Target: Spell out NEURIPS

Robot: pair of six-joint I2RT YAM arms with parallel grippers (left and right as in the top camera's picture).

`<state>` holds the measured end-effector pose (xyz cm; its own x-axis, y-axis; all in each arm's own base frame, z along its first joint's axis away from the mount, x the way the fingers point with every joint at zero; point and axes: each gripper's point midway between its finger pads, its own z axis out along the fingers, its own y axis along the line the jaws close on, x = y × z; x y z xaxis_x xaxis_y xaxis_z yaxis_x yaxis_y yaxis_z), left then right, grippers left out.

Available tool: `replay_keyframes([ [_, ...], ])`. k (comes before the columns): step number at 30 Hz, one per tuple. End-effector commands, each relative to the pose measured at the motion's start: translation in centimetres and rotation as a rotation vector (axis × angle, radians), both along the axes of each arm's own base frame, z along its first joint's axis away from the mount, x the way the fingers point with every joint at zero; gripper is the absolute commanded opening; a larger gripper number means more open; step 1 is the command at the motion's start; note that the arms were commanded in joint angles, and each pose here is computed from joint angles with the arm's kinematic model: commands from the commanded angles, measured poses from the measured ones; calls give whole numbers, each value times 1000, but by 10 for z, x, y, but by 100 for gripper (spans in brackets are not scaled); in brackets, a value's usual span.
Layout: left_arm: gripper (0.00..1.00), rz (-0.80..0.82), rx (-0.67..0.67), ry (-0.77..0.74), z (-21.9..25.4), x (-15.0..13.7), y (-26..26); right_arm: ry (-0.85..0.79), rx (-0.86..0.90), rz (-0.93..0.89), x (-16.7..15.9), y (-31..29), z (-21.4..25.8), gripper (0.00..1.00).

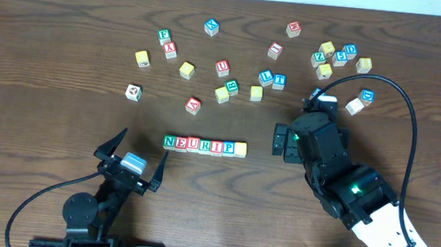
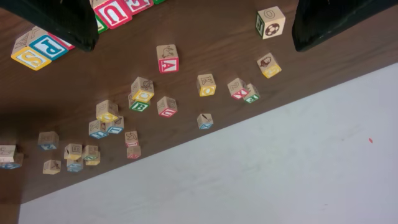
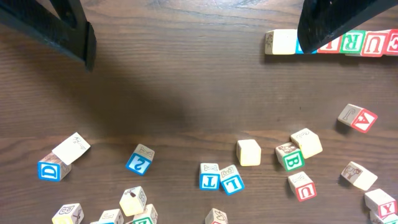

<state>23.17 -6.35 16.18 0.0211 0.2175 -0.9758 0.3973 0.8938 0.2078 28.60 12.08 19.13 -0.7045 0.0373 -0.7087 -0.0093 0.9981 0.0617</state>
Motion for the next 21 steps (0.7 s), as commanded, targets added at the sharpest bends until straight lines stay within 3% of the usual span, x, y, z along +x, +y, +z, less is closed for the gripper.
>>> replay_keyframes([
  [1,98,4,-18,59,-16,0,1,-22,-29,-18,3,-7,3,99],
  [6,98,4,-18,59,-16,0,1,-160,27,-13,11,-4,29,99],
  [11,98,4,-18,59,-16,0,1,-489,80,103,20,5,70,99],
  [16,98,4,-18,59,-16,0,1,-762,150,147,2,-20,86,99],
  [21,98,4,-18,59,-16,0,1,-890,125,119,-22,-55,72,99],
])
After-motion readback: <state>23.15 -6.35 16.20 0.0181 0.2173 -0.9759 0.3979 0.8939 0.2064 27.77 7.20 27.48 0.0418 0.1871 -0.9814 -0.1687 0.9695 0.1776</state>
